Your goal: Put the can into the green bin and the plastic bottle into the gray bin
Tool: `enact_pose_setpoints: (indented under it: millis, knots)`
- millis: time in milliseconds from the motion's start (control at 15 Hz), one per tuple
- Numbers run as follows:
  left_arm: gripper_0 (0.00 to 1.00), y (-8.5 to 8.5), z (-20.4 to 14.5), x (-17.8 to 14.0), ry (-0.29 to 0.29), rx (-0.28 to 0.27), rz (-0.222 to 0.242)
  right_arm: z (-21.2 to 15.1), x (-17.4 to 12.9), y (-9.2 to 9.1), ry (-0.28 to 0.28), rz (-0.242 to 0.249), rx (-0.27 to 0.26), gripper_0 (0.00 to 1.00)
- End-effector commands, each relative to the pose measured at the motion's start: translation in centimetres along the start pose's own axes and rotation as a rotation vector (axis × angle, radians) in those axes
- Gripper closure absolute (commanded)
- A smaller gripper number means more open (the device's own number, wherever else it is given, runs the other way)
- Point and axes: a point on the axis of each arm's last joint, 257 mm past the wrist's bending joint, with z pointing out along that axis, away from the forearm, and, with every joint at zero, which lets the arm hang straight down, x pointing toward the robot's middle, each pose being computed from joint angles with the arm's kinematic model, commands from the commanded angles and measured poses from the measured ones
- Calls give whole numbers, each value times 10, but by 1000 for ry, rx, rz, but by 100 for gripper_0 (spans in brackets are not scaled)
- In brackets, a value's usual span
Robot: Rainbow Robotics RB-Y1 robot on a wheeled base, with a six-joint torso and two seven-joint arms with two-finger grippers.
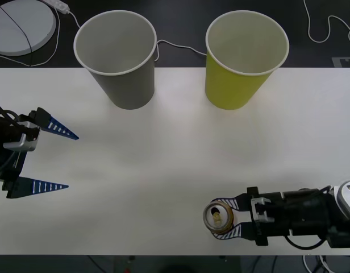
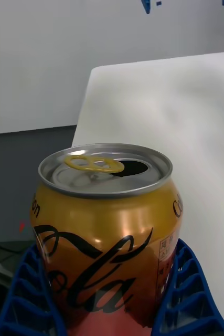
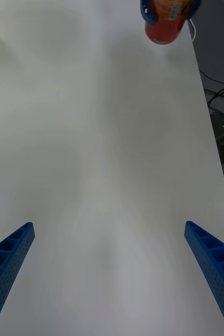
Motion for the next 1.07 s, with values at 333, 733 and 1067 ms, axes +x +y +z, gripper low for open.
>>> enact_pose_setpoints:
  millis: [333, 733, 1067]
  knots:
    - [0, 0, 0, 0, 0, 0, 0, -52, -36, -29, 92, 134, 64, 100]
    - [0, 0, 0, 0, 0, 0, 0, -108, -62, -65, 233, 275, 189, 100]
    - [0, 0, 0, 0, 0, 0, 0, -160, -86, -89, 299, 406, 283, 100]
